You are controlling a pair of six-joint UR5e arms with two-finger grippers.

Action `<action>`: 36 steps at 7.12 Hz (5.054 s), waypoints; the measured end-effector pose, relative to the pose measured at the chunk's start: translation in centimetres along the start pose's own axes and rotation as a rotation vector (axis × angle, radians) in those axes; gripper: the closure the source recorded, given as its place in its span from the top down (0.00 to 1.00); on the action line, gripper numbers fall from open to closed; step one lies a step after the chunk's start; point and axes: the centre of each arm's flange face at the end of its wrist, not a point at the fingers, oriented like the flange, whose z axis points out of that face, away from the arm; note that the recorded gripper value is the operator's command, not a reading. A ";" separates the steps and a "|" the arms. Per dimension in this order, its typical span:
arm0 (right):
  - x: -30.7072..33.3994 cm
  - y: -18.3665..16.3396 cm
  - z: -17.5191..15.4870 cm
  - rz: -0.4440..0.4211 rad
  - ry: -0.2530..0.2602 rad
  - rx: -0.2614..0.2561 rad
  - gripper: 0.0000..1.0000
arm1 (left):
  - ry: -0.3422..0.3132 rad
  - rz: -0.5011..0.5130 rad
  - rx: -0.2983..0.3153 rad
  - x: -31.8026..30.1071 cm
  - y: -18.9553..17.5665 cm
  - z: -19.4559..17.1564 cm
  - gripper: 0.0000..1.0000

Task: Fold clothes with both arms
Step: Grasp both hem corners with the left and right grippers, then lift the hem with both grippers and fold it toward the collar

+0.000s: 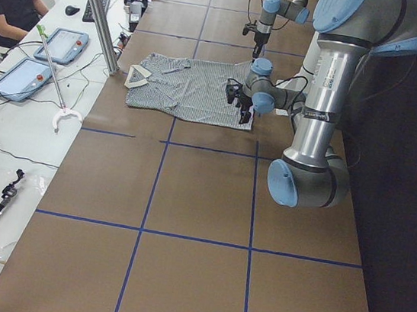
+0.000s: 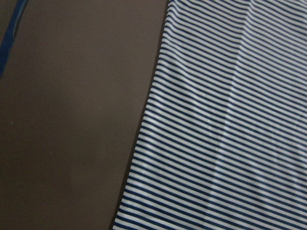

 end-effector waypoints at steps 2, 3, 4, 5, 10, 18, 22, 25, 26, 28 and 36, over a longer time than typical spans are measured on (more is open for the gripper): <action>-0.1 0.1 0.0 -0.004 -0.001 -0.002 0.00 | -0.038 -0.009 -0.007 -0.6 2.7 2.0 0.96; -0.2 0.1 0.0 -0.005 -0.002 -0.004 0.00 | -0.049 -0.008 -0.007 -0.9 3.0 2.4 0.93; -0.2 0.1 -0.1 -0.006 -0.004 -0.004 0.00 | -0.054 -0.007 -0.006 -1.0 3.1 2.6 0.86; -0.2 0.1 0.0 -0.006 -0.003 -0.004 0.00 | -0.068 -0.006 -0.006 -1.0 3.3 2.8 0.72; -0.2 0.1 -0.1 -0.005 -0.002 -0.009 0.00 | -0.091 -0.004 -0.010 -0.7 3.6 2.6 0.00; 5.1 3.2 -7.1 -0.051 -0.032 -0.161 0.00 | -0.003 0.058 -0.109 1.7 8.8 -9.1 0.00; 6.0 3.8 -9.0 -0.075 -0.045 -0.185 0.00 | -0.009 0.089 -0.194 1.4 11.8 -14.3 0.00; 3.8 -4.4 -8.7 -0.173 -0.084 -0.025 0.00 | 0.033 0.073 -0.085 3.2 5.9 -14.9 0.00; 2.9 -7.9 -8.0 -0.220 -0.079 0.033 0.00 | 0.041 0.070 -0.014 4.9 2.1 -14.5 0.00; 0.3 -14.8 -6.4 -0.283 -0.053 0.122 0.00 | -0.011 0.068 0.096 6.6 -6.9 -11.9 0.00; -6.5 -36.2 1.3 -0.225 -0.053 0.307 0.00 | 0.020 -0.041 0.262 6.8 -28.4 -0.5 0.00</action>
